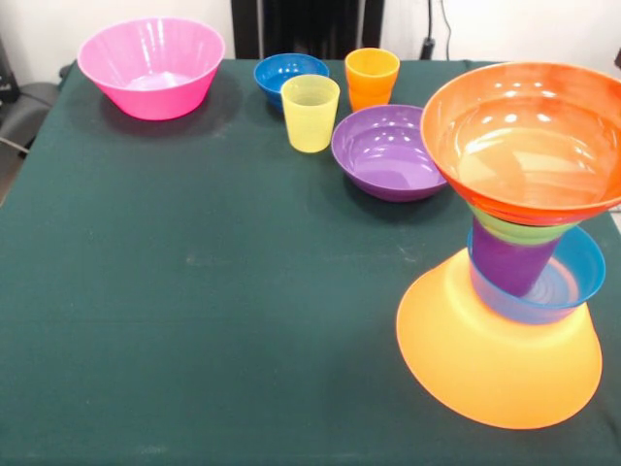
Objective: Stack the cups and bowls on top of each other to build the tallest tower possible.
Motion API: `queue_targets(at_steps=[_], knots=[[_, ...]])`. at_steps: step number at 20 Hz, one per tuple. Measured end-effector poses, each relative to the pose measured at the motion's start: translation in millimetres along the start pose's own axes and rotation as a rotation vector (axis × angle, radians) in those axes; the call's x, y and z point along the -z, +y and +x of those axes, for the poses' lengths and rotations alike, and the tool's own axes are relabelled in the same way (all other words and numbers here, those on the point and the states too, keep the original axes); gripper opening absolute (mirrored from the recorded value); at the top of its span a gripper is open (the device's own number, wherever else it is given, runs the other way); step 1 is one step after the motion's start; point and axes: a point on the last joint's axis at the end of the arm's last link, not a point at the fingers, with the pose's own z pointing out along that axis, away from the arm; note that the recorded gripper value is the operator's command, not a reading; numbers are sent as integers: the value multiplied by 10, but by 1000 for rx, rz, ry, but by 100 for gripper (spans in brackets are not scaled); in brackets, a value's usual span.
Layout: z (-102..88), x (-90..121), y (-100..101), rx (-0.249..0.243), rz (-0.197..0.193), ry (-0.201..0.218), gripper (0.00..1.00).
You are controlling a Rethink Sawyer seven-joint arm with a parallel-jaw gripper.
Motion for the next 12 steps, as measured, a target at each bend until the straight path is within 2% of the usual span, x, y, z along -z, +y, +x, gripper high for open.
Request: queue_targets(at_steps=[8,12], knots=[[-56,158,-138,-14,-55,4,100],[-70,222,-312,14,-71,33,100]])
